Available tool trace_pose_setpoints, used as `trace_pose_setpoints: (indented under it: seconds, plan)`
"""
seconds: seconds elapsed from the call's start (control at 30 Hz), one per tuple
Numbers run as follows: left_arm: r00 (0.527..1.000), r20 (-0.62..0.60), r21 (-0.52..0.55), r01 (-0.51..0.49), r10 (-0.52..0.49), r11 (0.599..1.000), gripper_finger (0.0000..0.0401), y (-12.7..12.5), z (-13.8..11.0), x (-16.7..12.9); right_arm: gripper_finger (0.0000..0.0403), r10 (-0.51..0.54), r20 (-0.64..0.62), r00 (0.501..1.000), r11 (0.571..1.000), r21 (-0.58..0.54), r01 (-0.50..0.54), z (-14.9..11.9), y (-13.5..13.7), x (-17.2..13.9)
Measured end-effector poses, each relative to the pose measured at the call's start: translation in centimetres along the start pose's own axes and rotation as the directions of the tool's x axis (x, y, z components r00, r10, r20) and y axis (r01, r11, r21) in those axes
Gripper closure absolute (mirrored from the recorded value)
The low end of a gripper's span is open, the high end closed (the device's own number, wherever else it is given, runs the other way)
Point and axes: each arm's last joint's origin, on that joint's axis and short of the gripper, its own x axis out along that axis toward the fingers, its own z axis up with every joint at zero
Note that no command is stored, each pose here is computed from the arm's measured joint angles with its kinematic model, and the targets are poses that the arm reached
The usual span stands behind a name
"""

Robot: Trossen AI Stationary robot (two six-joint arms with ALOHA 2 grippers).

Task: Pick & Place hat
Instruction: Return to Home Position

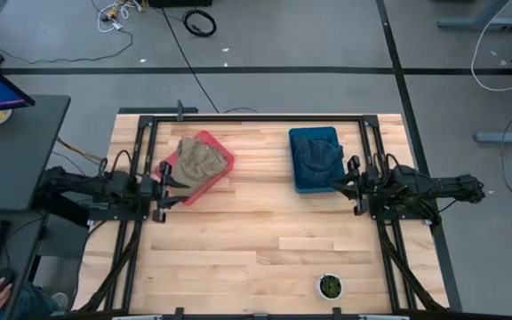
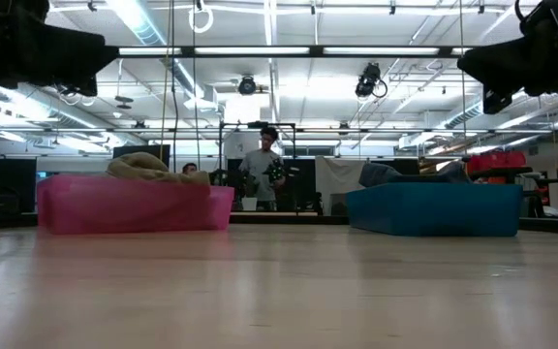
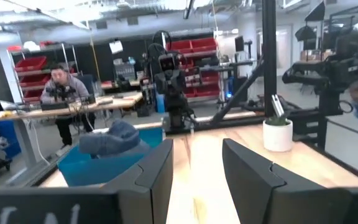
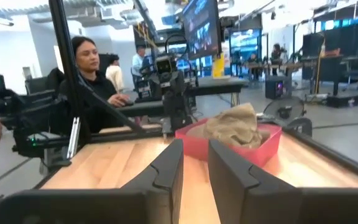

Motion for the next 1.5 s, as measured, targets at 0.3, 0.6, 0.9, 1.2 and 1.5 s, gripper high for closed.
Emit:
trace_pose_setpoints:
  seconds: [0.3,0.6,0.9,1.2,1.5]
  plan:
    - [0.995,-0.096,-0.044,0.006,-0.010,0.999,0.0259,-0.11,-0.95,-0.04,0.0324,-0.008,-0.102,0.995,0.999,0.037,0.011,-0.98,-0.08,-0.04]
    - [0.995,-0.097,-0.039,0.006,-0.010,0.999,0.0259,-0.11,-0.97,-0.04,0.0324,-0.007,-0.101,0.995,0.999,0.037,0.011,-0.98,-0.08,-0.03]
    - [0.995,-0.098,-0.039,0.006,-0.010,0.999,0.0259,-0.11,-0.98,-0.04,0.0324,-0.006,-0.101,0.995,0.999,0.037,0.010,-0.98,-0.07,-0.03]
    - [0.995,-0.098,-0.039,0.007,-0.010,0.999,0.0259,-0.11,-0.99,-0.04,0.0324,-0.006,-0.101,0.995,0.999,0.037,0.010,-0.97,-0.07,-0.03]
    - [0.995,-0.098,-0.039,0.007,-0.010,0.999,0.0259,-0.11,-1.01,-0.04,0.0324,-0.006,-0.101,0.995,0.999,0.036,0.009,-0.97,-0.07,-0.03]
